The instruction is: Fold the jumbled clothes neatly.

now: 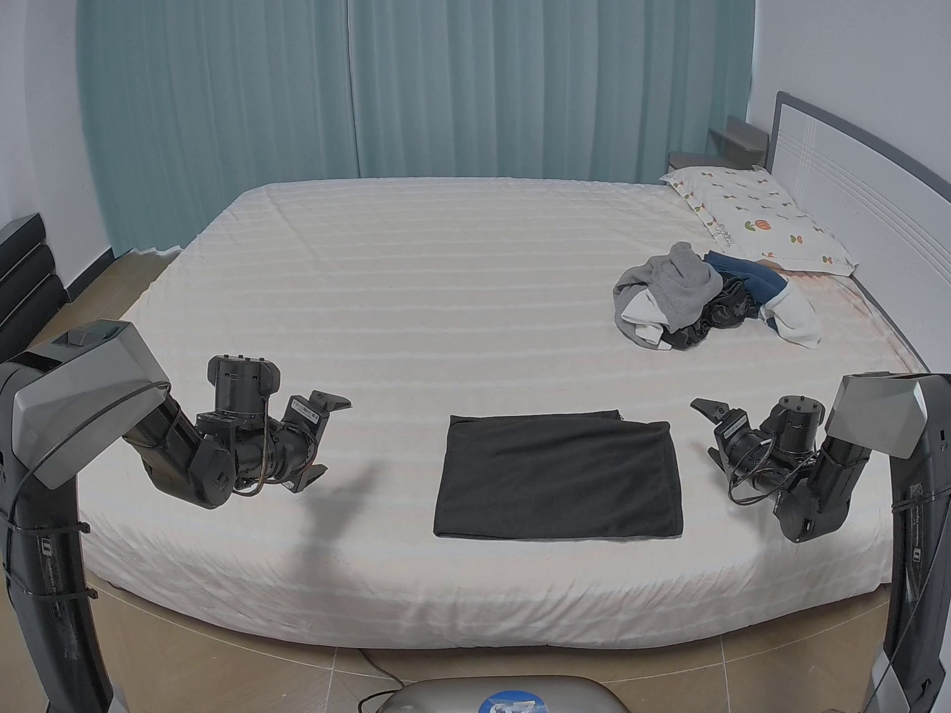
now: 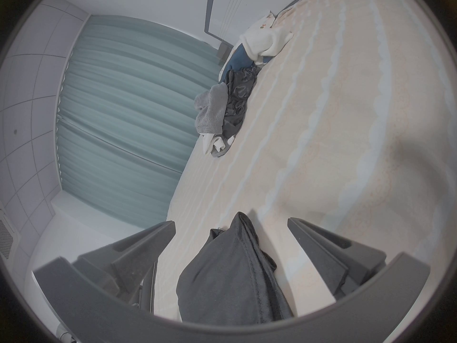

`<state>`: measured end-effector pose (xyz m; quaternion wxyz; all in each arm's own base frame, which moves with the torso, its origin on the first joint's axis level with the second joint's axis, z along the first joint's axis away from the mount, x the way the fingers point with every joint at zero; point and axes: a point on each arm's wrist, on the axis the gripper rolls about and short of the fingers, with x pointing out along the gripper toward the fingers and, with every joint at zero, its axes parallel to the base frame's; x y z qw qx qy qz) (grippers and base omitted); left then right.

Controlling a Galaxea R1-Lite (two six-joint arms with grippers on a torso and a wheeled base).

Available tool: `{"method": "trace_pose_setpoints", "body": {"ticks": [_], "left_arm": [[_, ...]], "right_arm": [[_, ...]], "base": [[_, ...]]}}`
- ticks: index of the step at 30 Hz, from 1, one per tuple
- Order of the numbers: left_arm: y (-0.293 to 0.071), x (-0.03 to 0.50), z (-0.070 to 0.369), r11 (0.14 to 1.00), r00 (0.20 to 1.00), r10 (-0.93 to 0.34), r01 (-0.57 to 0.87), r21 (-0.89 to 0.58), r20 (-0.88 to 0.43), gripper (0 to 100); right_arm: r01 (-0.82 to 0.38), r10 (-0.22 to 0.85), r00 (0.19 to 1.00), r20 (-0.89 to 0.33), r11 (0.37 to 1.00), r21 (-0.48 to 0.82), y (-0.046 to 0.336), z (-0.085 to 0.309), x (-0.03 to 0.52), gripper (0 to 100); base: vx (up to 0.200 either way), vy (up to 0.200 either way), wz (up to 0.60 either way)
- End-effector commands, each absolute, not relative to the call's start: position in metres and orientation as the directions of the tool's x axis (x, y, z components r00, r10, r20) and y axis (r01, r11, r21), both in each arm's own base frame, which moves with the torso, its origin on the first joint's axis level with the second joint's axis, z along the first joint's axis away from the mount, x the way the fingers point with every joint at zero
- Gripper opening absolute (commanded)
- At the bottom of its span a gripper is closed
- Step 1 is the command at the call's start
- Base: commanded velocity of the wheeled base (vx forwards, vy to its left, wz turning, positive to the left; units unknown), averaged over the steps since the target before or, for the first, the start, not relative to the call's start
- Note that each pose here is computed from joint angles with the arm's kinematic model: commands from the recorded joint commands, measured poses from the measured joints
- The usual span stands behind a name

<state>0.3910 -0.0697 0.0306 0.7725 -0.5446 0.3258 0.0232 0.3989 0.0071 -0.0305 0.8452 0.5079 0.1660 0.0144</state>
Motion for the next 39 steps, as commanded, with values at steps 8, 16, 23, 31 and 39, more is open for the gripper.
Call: {"method": "trace_pose_setpoints", "body": {"ticks": [8, 16, 23, 31, 39], "left_arm": [[-0.077, 0.391, 0.032, 0.412, 0.784, -0.334, -0.378, -0.829, -0.523, 100], [-0.078, 0.394, 0.028, 0.416, 0.783, -0.332, -0.379, -0.827, -0.526, 100], [-0.072, 0.399, 0.029, 0.424, 0.799, -0.297, -0.381, -0.822, -0.523, 100], [-0.073, 0.409, 0.006, 0.675, 0.783, -0.298, -0.232, -0.701, -0.546, 100], [-0.085, 0.410, -0.023, 0.791, 0.741, -0.317, -0.138, -0.596, -0.592, 100]], "right_arm": [[0.129, 0.192, 0.949, -0.249, 0.484, 0.865, 0.008, -0.030, 0.397, 100], [0.139, 0.199, 0.944, -0.264, 0.486, 0.863, 0.011, -0.032, 0.394, 100], [0.146, 0.203, 0.940, -0.274, 0.484, 0.863, 0.011, -0.034, 0.391, 100], [0.148, 0.211, 0.937, -0.279, 0.484, 0.863, 0.012, -0.035, 0.390, 100], [0.150, 0.212, 0.936, -0.282, 0.484, 0.862, 0.012, -0.036, 0.389, 100]], "base": [[0.000, -0.200, 0.00], [0.000, -0.200, 0.00], [0.000, -0.029, 0.00], [0.000, 0.000, 0.00], [0.000, 0.000, 0.00]]}}
